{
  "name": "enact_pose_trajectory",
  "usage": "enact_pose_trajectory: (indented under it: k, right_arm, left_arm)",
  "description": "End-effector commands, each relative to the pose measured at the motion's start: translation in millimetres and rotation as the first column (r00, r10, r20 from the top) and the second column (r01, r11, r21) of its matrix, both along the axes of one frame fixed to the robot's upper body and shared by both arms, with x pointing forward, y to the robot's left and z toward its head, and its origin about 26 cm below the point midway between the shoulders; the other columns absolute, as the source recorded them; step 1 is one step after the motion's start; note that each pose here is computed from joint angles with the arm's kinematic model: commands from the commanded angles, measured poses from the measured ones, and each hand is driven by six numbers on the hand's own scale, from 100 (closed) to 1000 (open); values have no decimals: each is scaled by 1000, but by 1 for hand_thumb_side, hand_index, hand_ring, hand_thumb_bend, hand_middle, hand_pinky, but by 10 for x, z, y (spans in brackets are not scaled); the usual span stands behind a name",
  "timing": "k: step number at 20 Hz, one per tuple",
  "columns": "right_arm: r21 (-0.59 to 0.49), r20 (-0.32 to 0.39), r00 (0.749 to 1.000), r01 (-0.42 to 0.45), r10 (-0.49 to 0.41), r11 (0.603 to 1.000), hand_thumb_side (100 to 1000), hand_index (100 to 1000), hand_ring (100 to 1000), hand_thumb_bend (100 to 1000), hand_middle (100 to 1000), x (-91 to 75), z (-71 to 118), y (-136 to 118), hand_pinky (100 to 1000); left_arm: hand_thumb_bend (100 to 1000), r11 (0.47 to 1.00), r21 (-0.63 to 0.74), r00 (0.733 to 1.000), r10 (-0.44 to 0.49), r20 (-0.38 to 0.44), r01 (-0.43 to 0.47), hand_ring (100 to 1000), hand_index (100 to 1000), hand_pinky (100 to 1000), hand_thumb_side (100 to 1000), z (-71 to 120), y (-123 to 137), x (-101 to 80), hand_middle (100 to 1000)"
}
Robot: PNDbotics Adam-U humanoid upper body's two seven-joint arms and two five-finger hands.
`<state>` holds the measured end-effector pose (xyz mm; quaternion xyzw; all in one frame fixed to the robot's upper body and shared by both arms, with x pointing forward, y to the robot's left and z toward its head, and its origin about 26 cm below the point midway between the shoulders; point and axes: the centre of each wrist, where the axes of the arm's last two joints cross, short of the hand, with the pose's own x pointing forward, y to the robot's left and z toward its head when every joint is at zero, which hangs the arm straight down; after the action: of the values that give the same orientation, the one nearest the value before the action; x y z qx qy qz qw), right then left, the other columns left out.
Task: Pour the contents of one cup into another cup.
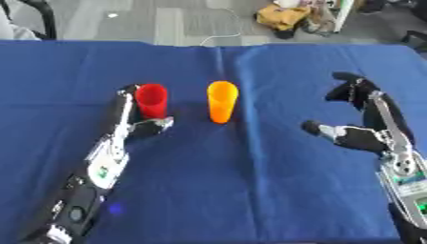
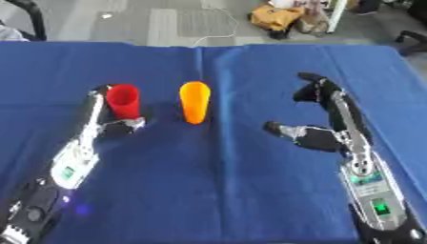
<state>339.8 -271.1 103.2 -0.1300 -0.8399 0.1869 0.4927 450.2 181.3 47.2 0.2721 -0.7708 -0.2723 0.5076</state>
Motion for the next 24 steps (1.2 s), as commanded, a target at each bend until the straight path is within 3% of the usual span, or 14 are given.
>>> enact_pose_trajectory:
  k: [1, 4, 7, 8, 13, 24]
  right_arm:
    - [-2, 27, 1000, -8, 8, 1000, 298, 834, 639, 853, 534, 16, 88, -7, 755]
    - [-2, 27, 1000, -6, 6, 1000, 306, 834, 639, 851, 533, 15, 85, -10, 755]
    - [-2, 27, 1000, -6, 6, 1000, 306, 834, 639, 851, 533, 16, 86, -10, 755]
    - [-1, 27, 1000, -6, 6, 1000, 315, 834, 639, 848, 534, 16, 86, -10, 755]
    - [-1, 28, 1000, -3, 3, 1000, 317, 834, 639, 847, 534, 18, 86, -14, 755]
    - [-20, 24, 1000, -6, 6, 1000, 287, 833, 632, 856, 527, 51, 86, -29, 746]
  left_arm:
    - [577, 1000, -22, 1000, 5, -1, -5, 397, 755, 308, 329, -17, 7, 1, 492]
    - [491, 999, -48, 1000, 7, 11, -7, 337, 737, 235, 293, -16, 10, -7, 461]
    - [491, 998, -67, 1000, 8, 21, -7, 337, 737, 235, 293, -9, 8, -12, 461]
    - [430, 997, -71, 1000, 8, 22, -7, 308, 705, 202, 264, -6, 8, -12, 432]
    - [309, 991, -131, 996, 17, 83, -6, 287, 682, 173, 222, 100, 2, -36, 411]
    - [290, 989, -145, 975, -4, 222, 36, 293, 681, 181, 201, 533, 116, -199, 414]
